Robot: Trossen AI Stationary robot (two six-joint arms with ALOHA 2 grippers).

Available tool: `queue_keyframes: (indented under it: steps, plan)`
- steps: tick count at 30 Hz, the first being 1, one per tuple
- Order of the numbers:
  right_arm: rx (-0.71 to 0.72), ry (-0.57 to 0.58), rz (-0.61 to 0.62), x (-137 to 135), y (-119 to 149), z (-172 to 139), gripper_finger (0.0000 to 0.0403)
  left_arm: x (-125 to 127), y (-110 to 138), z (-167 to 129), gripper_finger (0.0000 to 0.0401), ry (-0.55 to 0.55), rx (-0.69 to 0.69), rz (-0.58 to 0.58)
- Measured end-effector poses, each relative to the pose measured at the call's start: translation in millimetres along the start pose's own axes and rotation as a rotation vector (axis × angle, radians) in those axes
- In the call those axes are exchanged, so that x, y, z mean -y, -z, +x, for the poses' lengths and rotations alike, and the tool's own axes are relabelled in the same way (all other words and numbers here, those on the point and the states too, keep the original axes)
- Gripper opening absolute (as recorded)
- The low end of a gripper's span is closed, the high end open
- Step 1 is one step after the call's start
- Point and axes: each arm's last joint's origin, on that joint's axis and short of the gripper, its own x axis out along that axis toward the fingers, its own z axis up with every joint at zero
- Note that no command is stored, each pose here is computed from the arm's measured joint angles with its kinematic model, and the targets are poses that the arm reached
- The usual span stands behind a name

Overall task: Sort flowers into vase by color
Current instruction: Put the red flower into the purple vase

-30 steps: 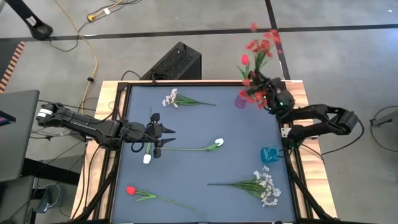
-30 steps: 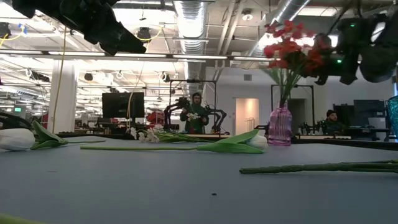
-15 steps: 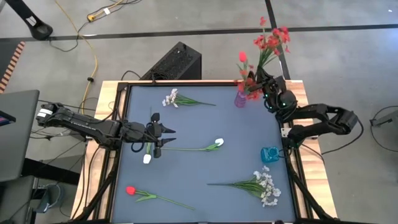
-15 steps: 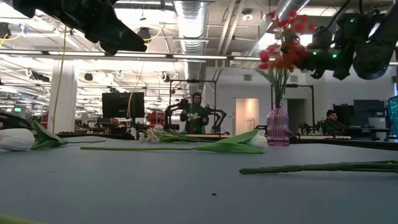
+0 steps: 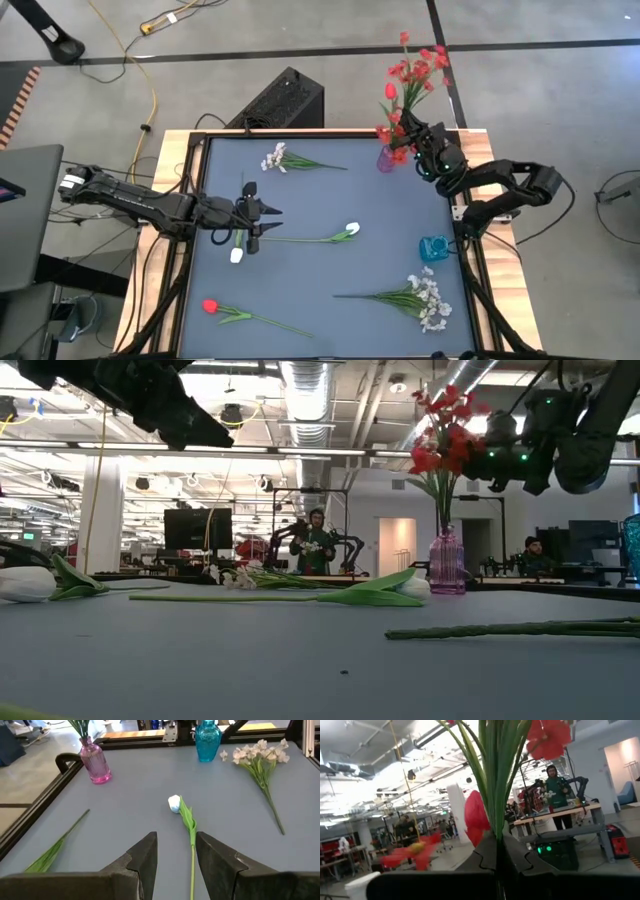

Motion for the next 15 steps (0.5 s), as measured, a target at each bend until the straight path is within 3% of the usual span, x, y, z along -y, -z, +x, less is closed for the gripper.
queue_keyframes:
  steps: [15]
  plan:
    - [-0.025, 0.010, -0.053, 0.0, 7.8, 2.8, 0.0028, 0.1, 5.9, 1.0, 0.0125, -0.001, -0.006, -0.005]
